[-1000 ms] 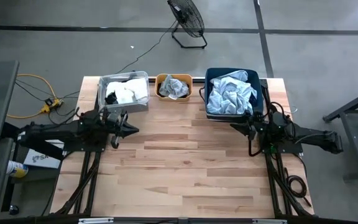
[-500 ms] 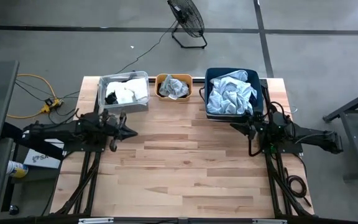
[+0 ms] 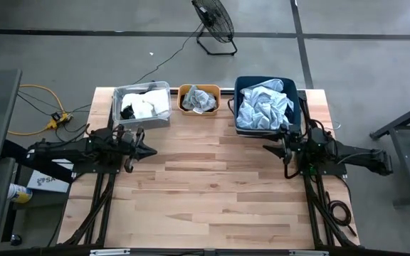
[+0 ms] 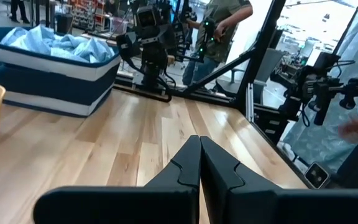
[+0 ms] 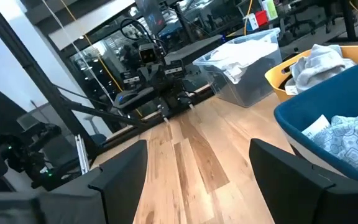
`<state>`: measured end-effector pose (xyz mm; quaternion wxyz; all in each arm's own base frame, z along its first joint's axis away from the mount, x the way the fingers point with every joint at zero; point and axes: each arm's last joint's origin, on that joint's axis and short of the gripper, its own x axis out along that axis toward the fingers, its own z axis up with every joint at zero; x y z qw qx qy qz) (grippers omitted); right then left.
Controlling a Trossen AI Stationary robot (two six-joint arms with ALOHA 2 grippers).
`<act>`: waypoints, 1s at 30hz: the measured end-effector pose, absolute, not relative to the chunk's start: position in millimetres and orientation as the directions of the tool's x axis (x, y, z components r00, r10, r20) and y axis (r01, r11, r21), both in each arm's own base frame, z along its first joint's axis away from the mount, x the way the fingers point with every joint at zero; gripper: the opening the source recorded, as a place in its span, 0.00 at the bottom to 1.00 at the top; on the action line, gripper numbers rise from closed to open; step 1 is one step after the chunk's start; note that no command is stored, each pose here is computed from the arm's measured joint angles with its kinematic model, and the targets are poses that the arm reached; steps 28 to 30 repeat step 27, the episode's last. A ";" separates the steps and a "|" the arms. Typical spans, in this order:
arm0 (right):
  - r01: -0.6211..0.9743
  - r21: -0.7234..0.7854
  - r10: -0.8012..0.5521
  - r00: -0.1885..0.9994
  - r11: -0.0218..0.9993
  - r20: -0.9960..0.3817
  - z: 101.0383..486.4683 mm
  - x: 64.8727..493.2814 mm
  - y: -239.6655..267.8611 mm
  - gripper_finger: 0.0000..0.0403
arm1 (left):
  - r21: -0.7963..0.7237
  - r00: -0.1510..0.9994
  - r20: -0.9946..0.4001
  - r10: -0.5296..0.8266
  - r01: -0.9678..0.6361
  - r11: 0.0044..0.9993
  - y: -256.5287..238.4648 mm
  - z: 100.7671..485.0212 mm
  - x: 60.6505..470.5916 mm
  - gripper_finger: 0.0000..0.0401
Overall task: Pick & Place Cloths
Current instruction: Return to Home Position
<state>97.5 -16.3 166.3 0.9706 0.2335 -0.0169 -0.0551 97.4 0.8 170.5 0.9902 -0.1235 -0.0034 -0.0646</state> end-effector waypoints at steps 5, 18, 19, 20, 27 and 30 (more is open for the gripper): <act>0.095 0.452 -0.111 0.994 0.887 0.009 166.5 97.5 -16.2 0.68 | -0.245 0.992 0.021 -0.127 0.128 0.961 0.8 170.4 97.5 0.00; 0.091 0.449 -0.108 0.994 0.889 0.012 166.8 97.5 -16.0 0.68 | -0.245 0.992 0.020 -0.127 0.128 0.961 0.8 170.3 97.5 0.00; 0.090 0.449 -0.107 0.994 0.889 0.013 166.8 97.5 -16.0 0.68 | -0.245 0.992 0.020 -0.127 0.128 0.961 0.8 170.3 97.5 0.00; 0.090 0.449 -0.107 0.994 0.889 0.013 166.8 97.5 -16.0 0.68 | -0.245 0.992 0.020 -0.127 0.128 0.961 0.8 170.3 97.5 0.00; 0.090 0.449 -0.107 0.994 0.889 0.014 167.0 97.5 -16.0 0.68 | -0.245 0.992 0.020 -0.127 0.128 0.961 0.8 170.3 97.5 0.00; 0.090 0.449 -0.107 0.994 0.889 0.014 167.0 97.5 -16.0 0.68 | -0.245 0.992 0.020 -0.127 0.128 0.961 0.8 170.3 97.5 0.00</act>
